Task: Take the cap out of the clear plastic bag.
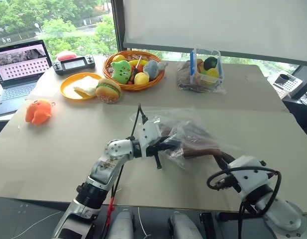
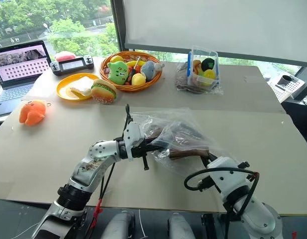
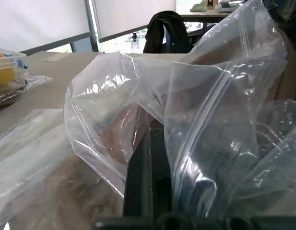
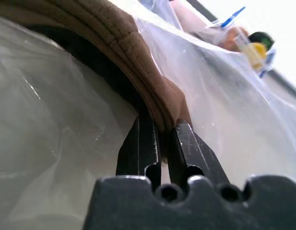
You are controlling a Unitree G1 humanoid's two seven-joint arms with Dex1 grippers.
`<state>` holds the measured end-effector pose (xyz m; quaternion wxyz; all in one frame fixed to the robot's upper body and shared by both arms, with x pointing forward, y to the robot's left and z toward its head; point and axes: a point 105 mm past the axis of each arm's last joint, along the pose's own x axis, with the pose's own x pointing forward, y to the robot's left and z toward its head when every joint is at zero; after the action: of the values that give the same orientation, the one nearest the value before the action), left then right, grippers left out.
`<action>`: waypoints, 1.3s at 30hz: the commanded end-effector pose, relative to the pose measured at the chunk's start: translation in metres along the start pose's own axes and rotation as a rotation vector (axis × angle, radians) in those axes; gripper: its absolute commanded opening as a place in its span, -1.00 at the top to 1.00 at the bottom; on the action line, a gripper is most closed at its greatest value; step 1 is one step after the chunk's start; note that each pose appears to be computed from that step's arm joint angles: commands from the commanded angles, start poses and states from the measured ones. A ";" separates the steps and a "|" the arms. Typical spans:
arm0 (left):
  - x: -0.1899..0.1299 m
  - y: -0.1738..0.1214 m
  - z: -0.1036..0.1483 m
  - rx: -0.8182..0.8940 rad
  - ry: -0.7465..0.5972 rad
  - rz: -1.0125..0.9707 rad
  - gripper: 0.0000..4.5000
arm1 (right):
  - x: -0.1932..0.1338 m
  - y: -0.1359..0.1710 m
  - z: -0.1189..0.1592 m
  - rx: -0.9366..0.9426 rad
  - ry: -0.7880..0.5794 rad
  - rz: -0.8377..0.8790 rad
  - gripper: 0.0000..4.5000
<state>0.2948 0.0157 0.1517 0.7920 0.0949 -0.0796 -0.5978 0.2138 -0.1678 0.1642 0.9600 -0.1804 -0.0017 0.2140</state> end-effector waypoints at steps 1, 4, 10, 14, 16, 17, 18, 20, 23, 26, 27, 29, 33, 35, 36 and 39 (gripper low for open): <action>0.003 -0.001 0.000 0.011 0.000 -0.015 1.00 | -0.013 0.009 0.061 0.198 -0.228 0.165 1.00; 0.003 0.000 0.000 0.013 -0.002 -0.014 1.00 | -0.025 0.008 0.082 0.354 -0.249 0.264 1.00; 0.004 0.001 0.000 0.019 -0.005 -0.017 1.00 | -0.057 0.004 0.128 0.630 -0.402 0.429 1.00; 0.004 0.000 0.000 0.020 -0.007 -0.018 1.00 | -0.068 -0.015 0.136 0.759 -0.591 0.350 1.00; 0.005 0.000 0.001 0.021 -0.006 -0.018 1.00 | -0.071 -0.031 0.137 0.849 -0.699 0.257 1.00; 0.004 0.000 0.001 0.022 -0.006 -0.018 1.00 | -0.072 -0.040 0.135 0.892 -0.739 0.193 1.00; 0.004 0.000 0.001 0.022 -0.005 -0.017 1.00 | -0.072 -0.047 0.131 0.927 -0.762 0.128 1.00; 0.004 0.000 0.001 0.024 -0.004 -0.016 1.00 | -0.066 -0.060 0.122 0.967 -0.775 0.012 1.00; 0.004 0.000 0.001 0.025 -0.003 -0.014 1.00 | -0.057 -0.075 0.113 0.946 -0.784 -0.149 1.00; 0.001 0.001 0.001 0.064 0.005 -0.005 1.00 | -0.042 -0.088 0.107 0.773 -0.740 -0.326 1.00; 0.000 0.002 0.000 0.107 0.012 -0.006 1.00 | -0.036 -0.090 0.107 0.701 -0.720 -0.360 1.00; -0.003 0.002 -0.002 0.189 0.032 -0.016 1.00 | -0.029 -0.093 0.109 0.609 -0.720 -0.410 1.00; -0.008 0.006 -0.003 0.302 0.037 -0.017 1.00 | -0.029 -0.115 0.114 0.546 -0.791 -0.555 1.00; -0.011 0.008 -0.002 0.375 0.031 -0.021 1.00 | -0.032 -0.128 0.116 0.536 -0.826 -0.630 1.00; -0.012 0.008 -0.001 0.413 0.028 -0.026 1.00 | -0.035 -0.135 0.116 0.566 -0.853 -0.666 1.00; -0.014 0.014 -0.003 0.535 0.051 -0.020 1.00 | -0.048 -0.162 0.096 0.832 -0.947 -0.803 1.00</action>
<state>0.3025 0.0286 0.1505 0.7465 0.2789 -0.1940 -0.5721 0.2464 -0.2504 0.3066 0.8985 0.2678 -0.3457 -0.0386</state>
